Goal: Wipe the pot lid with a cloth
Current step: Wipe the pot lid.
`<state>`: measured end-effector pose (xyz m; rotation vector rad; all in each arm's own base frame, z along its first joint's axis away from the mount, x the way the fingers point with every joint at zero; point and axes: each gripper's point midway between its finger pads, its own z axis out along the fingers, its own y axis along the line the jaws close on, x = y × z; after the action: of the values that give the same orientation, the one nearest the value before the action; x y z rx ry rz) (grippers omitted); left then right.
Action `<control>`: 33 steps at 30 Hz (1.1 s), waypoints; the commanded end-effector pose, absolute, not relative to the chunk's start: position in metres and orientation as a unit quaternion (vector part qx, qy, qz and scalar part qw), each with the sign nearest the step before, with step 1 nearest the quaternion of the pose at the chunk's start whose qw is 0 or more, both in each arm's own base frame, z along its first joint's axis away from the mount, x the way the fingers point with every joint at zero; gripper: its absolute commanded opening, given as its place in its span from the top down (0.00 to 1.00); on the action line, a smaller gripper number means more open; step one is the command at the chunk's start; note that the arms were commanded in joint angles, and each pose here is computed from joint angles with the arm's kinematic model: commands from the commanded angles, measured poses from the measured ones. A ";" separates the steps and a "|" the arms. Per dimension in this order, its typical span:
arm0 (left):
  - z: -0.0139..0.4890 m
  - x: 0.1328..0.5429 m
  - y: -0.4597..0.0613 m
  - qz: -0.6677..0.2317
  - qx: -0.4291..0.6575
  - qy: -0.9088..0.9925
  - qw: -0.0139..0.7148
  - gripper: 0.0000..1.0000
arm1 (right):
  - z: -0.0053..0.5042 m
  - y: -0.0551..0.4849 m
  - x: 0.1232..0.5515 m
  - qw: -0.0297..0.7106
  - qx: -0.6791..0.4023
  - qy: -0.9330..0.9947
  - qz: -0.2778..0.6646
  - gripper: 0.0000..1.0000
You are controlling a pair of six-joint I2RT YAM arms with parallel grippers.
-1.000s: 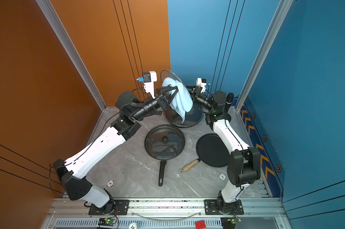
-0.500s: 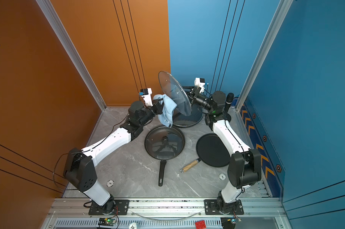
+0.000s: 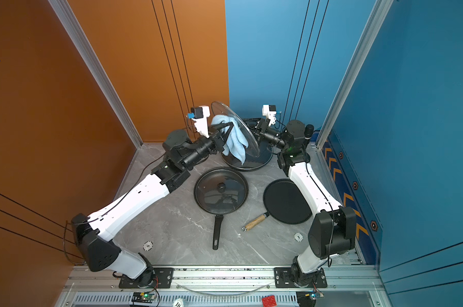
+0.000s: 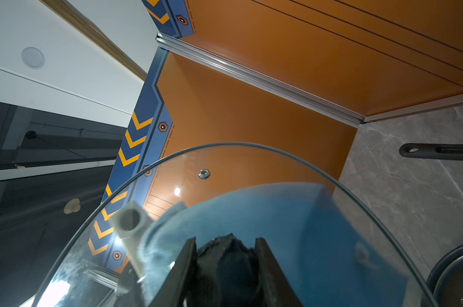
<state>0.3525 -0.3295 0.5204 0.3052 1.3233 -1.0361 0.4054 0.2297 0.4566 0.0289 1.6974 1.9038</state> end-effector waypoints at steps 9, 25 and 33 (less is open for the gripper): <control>0.565 0.369 -0.278 -0.434 0.092 0.521 0.730 1.00 | 0.490 0.244 0.368 0.325 -0.057 0.620 0.712 0.95; 0.404 0.428 -0.244 -0.371 -0.069 0.654 0.656 1.00 | 0.518 0.236 0.354 0.337 -0.050 0.573 0.745 0.95; 0.452 0.397 -0.237 -0.358 -0.029 0.638 0.681 1.00 | 0.501 0.233 0.374 0.337 -0.022 0.583 0.739 0.95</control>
<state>0.4205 -0.2461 0.3956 -0.1061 1.5462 -0.8009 0.3780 0.2403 0.4797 -0.0296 1.6284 1.9410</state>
